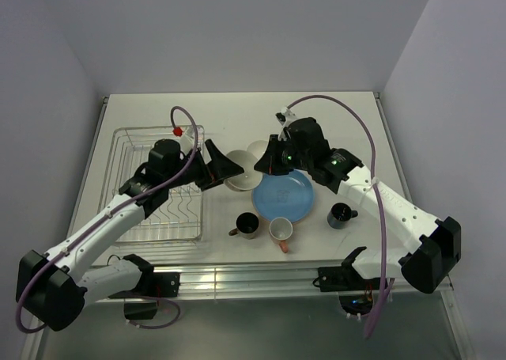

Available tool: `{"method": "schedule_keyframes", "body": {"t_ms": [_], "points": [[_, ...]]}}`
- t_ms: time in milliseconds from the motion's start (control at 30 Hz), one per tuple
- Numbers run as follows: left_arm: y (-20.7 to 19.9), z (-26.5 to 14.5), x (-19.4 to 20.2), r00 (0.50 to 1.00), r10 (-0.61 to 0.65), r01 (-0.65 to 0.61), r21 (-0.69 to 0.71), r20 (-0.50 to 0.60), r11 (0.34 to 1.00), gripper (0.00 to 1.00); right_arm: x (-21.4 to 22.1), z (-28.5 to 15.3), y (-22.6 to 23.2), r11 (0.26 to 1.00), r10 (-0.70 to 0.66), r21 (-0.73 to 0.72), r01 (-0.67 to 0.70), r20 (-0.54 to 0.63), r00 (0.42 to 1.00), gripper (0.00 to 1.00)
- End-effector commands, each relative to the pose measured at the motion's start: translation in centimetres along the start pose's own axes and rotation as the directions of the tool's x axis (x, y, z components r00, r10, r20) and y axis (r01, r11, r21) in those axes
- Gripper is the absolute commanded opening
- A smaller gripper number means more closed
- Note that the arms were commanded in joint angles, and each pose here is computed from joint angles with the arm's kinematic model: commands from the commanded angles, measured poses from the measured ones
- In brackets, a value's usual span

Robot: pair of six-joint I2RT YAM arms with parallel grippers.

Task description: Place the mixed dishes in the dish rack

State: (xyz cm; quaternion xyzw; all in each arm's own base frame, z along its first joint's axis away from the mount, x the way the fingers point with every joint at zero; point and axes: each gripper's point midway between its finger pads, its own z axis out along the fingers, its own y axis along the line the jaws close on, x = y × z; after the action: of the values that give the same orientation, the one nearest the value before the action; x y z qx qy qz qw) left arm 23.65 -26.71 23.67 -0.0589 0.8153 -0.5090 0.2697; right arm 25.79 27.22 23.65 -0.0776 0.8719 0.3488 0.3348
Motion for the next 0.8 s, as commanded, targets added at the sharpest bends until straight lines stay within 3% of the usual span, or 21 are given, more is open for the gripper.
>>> {"method": "schedule_keyframes", "body": {"t_ms": [0,533,767], "points": [[-3.5,-0.1,-2.2,0.996,0.047,-0.053,0.094,0.073,0.994,0.99,-2.1,-1.4,2.9,0.994,-0.004,-0.108,0.013,0.088,0.996,0.00],[-5.1,-0.8,-1.2,0.999,0.027,-0.035,0.201,0.042,0.979,0.81,-2.2,-0.2,2.5,0.993,-0.006,-0.115,0.020,0.118,0.993,0.00],[-5.9,-1.4,-0.7,0.999,0.023,-0.029,0.253,0.029,0.967,0.62,-2.8,0.0,2.3,0.993,-0.009,-0.113,0.023,0.124,0.992,0.00]]}}
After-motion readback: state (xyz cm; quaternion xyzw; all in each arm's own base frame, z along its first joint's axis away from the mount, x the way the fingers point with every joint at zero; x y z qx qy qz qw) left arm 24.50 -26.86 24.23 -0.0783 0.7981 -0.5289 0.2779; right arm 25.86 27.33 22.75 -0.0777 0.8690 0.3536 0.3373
